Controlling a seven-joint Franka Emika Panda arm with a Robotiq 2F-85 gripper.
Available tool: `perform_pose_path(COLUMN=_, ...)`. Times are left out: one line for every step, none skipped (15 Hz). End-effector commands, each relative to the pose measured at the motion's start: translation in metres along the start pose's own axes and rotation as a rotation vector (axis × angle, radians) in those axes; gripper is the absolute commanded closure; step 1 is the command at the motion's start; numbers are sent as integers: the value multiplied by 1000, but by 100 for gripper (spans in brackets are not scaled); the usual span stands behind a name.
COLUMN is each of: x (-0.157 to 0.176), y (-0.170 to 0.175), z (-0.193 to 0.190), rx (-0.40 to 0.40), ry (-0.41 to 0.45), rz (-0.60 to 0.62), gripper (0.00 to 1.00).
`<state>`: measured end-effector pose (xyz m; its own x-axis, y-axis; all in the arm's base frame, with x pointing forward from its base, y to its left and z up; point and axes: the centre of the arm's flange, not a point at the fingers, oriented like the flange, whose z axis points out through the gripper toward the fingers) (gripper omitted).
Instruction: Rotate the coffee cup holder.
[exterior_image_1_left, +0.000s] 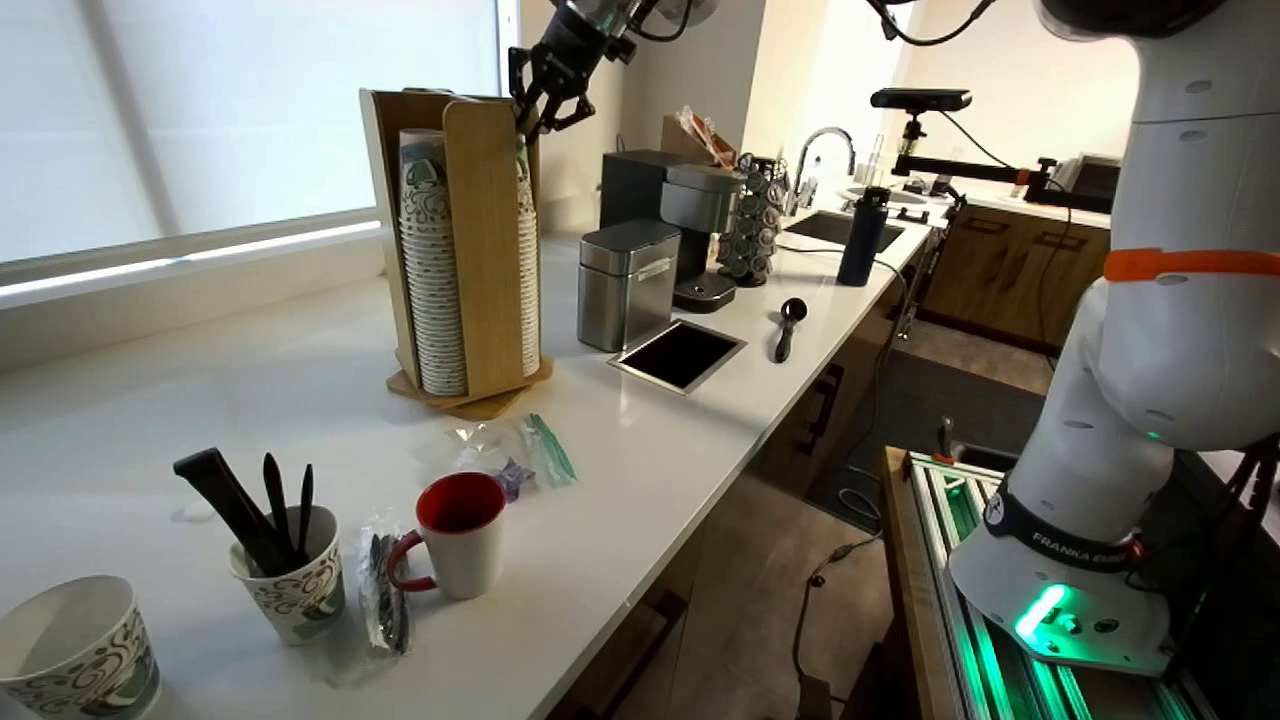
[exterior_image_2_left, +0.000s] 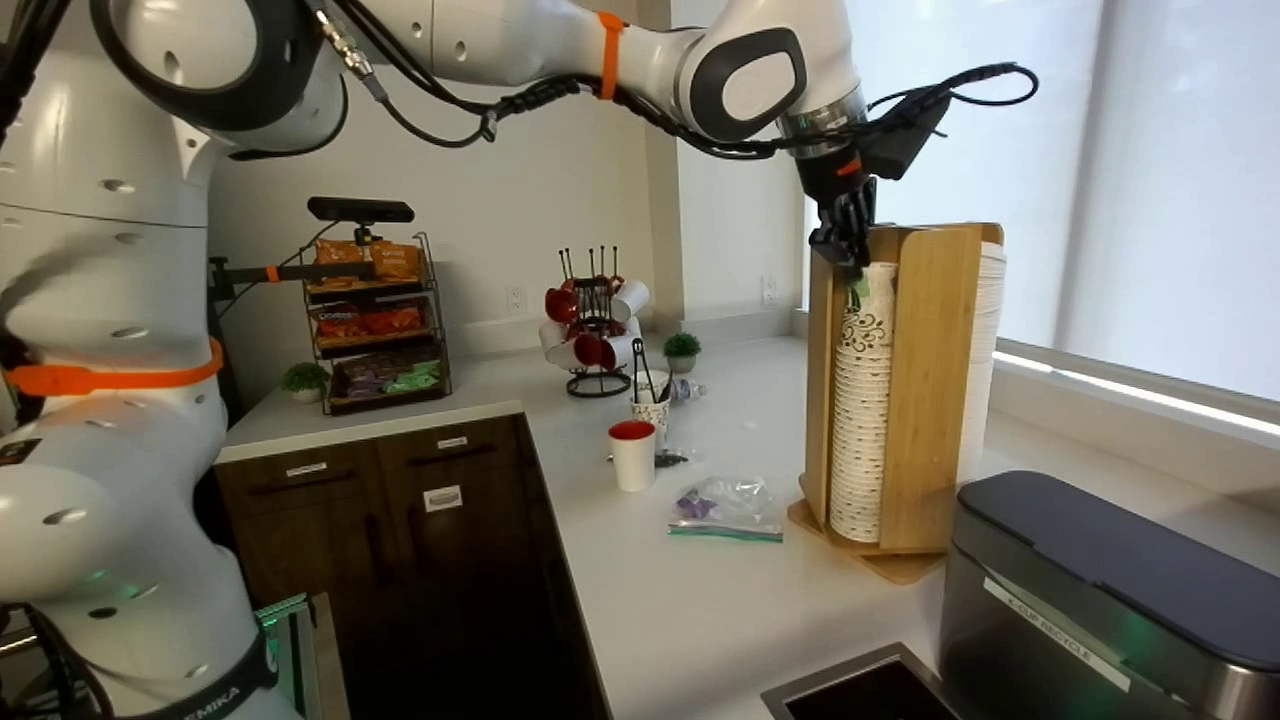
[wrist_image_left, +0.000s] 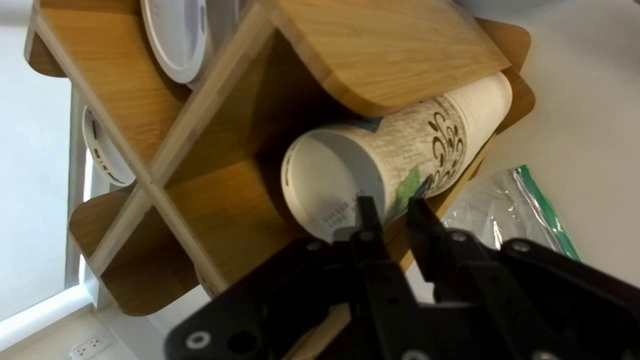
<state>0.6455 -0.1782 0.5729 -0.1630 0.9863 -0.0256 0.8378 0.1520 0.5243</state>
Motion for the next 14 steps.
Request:
perform_pose_path(x=-3, y=0, z=4, rx=32, ry=5, rz=-18, gripper=77)
perform_pose_path(x=-4, y=0, z=5, rx=33, ry=4, rz=-16, gripper=82)
perform_pose_path(x=-4, y=-1, z=4, rx=31, ry=4, rz=-15, gripper=95)
perform_pose_path(x=-5, y=-1, z=3, rx=30, ry=1, rz=-13, gripper=96)
perform_pose_path(x=-7, y=-1, z=1, rx=26, ry=-1, rz=-12, gripper=100)
perform_pose_path(x=-8, y=-1, z=-1, rx=24, ry=-2, rz=-11, gripper=100)
perform_pose_path(x=-9, y=-1, z=-3, rx=21, ry=-4, rz=-11, gripper=98)
perform_pose_path(x=-10, y=-1, z=-5, rx=20, ry=-5, rz=-11, gripper=99)
perform_pose_path(x=-10, y=-1, z=-7, rx=16, ry=-7, rz=-9, gripper=99)
perform_pose_path(x=-12, y=0, z=-13, rx=6, ry=-7, rz=-9, gripper=99)
perform_pose_path(x=-13, y=1, z=-19, rx=-6, ry=-7, rz=-8, gripper=99)
perform_pose_path(x=-16, y=4, z=-29, rx=-25, ry=-11, rz=-6, gripper=99)
perform_pose_path(x=-19, y=8, z=-38, rx=-44, ry=-13, rz=-1, gripper=99)
perform_pose_path(x=-21, y=11, z=-47, rx=-63, ry=-16, rz=5, gripper=99)
